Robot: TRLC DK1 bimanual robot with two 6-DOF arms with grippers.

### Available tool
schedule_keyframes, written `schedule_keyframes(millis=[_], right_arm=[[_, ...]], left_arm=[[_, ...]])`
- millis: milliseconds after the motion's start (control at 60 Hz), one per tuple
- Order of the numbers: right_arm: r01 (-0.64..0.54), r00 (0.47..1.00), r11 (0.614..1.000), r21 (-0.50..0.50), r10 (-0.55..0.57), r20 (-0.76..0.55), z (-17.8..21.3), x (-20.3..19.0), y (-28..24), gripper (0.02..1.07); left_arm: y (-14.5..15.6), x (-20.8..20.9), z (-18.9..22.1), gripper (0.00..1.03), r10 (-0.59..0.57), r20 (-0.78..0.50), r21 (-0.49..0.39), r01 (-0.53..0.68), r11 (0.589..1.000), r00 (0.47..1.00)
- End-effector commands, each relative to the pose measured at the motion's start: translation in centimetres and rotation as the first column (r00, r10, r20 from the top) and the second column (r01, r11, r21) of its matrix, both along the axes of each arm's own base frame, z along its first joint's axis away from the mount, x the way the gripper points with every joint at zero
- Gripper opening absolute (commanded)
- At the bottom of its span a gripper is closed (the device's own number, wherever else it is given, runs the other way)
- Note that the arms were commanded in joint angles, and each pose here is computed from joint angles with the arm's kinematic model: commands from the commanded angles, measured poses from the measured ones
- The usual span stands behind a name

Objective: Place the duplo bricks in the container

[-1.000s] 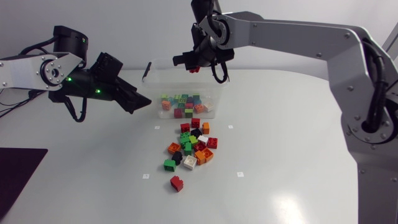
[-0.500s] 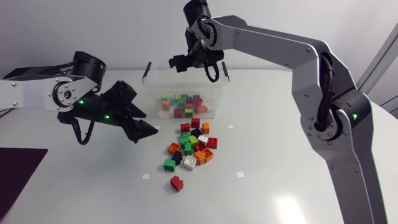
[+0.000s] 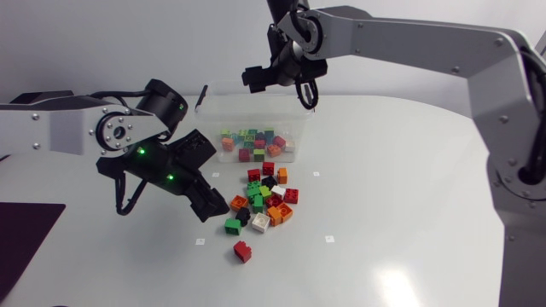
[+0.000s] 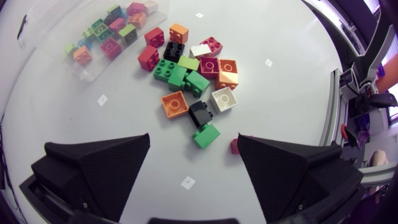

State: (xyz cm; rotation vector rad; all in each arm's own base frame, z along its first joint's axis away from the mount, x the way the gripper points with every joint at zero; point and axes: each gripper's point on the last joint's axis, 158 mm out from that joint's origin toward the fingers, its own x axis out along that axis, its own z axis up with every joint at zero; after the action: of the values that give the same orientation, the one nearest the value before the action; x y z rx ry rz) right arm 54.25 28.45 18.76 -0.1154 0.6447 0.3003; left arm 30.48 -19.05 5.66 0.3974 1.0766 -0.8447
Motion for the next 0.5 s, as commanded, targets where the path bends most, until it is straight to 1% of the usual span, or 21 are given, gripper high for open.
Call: schedule_keyframes(millis=[0, 183, 483], right_arm=[[0.039, 0.999, 0.999, 0.018, -0.040, 0.017, 1.3, -0.8, -1.8, 1.00], [0.084, 0.996, 0.996, 0.022, -0.085, 0.031, 2.2, -2.0, -5.1, 1.00], [0.119, 0.991, 0.992, 0.033, -0.121, 0.049, 3.0, -5.5, -9.2, 1.00]], left_arm=[[-0.6, -0.3, -1.1, 0.98, 0.056, -0.075, 0.017, -0.055, 0.998, 0.996], [-1.2, -1.2, -3.7, 0.98, 0.107, -0.160, 0.070, -0.097, 0.993, 0.981], [-1.9, -1.0, -5.8, 0.96, 0.221, -0.184, 0.153, -0.194, 0.969, 0.958]])
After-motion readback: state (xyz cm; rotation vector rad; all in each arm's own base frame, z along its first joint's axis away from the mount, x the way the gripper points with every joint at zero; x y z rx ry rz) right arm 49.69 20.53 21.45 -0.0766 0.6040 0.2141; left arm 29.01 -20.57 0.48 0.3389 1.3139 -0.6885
